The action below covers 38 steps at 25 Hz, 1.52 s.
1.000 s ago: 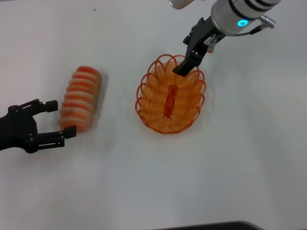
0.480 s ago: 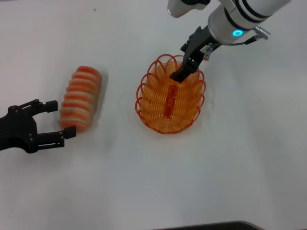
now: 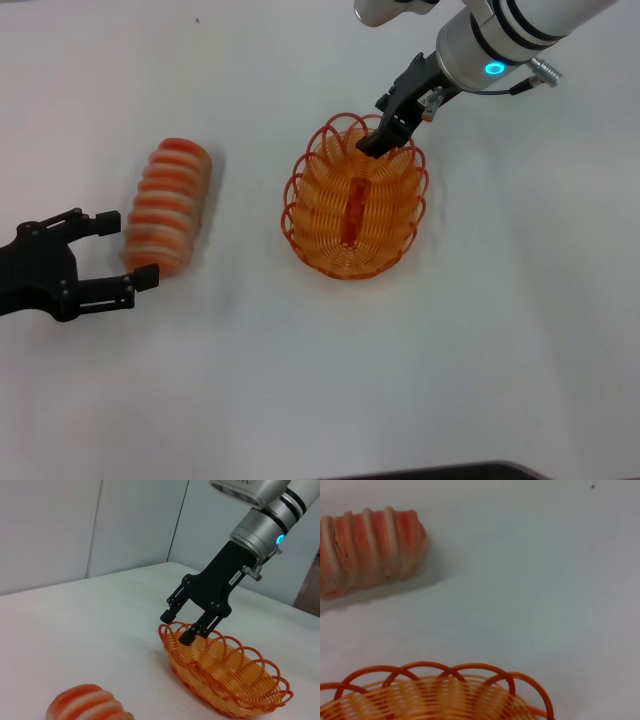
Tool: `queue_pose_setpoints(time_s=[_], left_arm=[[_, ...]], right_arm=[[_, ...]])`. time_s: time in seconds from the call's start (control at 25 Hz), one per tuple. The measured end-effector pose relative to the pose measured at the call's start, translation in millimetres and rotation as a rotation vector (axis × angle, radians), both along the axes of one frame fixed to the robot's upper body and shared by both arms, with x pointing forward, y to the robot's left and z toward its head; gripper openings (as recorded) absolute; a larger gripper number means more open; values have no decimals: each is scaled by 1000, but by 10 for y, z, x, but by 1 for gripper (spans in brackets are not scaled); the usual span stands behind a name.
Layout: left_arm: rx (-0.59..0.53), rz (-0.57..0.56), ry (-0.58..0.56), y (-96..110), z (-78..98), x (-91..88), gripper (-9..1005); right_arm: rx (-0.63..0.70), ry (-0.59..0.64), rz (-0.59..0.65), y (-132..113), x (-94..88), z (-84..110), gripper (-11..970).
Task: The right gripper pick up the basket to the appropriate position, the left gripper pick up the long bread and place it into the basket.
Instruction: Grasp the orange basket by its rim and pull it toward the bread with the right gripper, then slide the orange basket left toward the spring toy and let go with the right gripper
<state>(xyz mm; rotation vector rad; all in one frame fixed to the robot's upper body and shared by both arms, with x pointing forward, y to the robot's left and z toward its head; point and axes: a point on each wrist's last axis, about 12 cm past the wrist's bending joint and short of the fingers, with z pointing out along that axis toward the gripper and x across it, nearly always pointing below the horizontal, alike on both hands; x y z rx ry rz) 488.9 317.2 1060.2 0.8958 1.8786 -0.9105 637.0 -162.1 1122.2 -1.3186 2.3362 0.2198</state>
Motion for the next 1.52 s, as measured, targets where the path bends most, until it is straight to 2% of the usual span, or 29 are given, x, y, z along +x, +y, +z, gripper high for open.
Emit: queue_pose_setpoints(time_s=[0.24, 0.68, 0.88, 1.12, 1.52], left_arm=[[-1, -5, -2, -4, 8, 5, 925], [-3, -11, -6, -14, 22, 18, 924], [-2, -13, -8, -18, 26, 25, 924], [-2, -13, -9, -17, 29, 28, 923], [1, -9, -15, -14, 29, 34, 922]], right_arm=[[-6, 14, -1, -5, -11, -39, 731], [-3, 18, -6, -16, -14, -52, 244], [13, 18, -26, -47, -1, -41, 153], [80, 62, -83, -150, 4, 6, 130], [338, 259, -325, -550, -50, 136, 103]])
